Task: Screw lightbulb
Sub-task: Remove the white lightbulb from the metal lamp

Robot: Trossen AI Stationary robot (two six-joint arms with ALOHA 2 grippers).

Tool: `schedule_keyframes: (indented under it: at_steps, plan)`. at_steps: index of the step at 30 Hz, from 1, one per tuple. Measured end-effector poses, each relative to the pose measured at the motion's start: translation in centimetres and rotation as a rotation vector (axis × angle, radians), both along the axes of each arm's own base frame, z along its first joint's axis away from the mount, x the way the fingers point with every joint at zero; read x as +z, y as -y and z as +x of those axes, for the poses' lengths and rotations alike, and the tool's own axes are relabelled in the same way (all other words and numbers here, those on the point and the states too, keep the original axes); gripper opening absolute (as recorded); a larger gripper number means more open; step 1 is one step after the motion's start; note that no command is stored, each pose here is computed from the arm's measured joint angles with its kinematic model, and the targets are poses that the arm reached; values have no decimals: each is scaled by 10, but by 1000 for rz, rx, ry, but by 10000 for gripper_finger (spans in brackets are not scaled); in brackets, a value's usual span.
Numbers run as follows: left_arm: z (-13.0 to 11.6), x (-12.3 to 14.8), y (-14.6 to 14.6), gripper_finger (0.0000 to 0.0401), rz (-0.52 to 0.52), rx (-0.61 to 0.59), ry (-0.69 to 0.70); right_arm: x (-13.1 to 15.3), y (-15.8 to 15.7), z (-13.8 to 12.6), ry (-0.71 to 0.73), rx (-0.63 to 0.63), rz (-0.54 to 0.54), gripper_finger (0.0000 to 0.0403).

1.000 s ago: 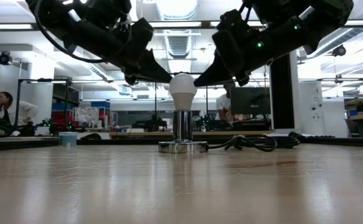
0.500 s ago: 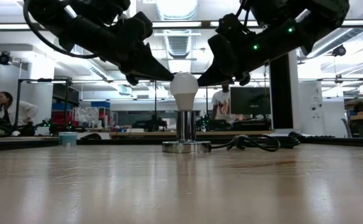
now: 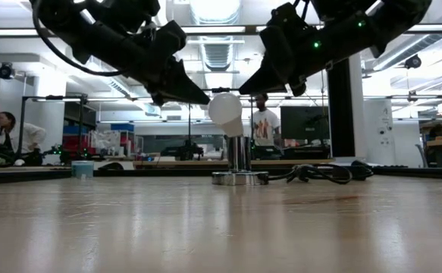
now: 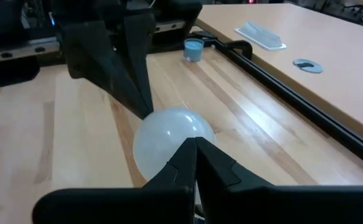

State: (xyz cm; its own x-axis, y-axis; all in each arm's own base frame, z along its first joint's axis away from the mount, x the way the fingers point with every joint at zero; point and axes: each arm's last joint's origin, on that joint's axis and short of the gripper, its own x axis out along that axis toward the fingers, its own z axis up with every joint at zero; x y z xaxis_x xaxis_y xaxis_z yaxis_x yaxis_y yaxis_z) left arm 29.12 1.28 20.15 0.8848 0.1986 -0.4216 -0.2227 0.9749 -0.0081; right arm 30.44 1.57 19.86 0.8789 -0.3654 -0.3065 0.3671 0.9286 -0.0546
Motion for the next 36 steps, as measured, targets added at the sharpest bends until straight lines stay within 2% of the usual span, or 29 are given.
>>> schedule_keyframes:
  at_steps: [6, 14, 27, 29, 30, 33, 36]
  plan:
    - [-1, 0, 0, 0, 0, 0, -15, -2, 0, -1, -13, -11, 12, 0]
    - [-9, -12, 0, 0, -27, 14, -165, -14, 1, -6, -136, -30, 34, 0]
    - [-8, -15, 0, 0, -25, 12, -175, -15, 0, -7, -164, 21, 29, 0]
    - [-8, -15, 1, 0, -34, 0, -176, -16, -1, -6, -173, 90, 45, 0]
    - [-8, -15, 1, 0, -46, -14, -180, -16, -3, -6, -182, 169, 61, 0]
    - [-8, -16, 3, 0, -79, -61, -187, -18, -14, -5, -202, 503, 159, 0]
    - [-8, -16, 4, 0, -103, -88, -184, -29, -20, -4, -245, 622, 240, 0]
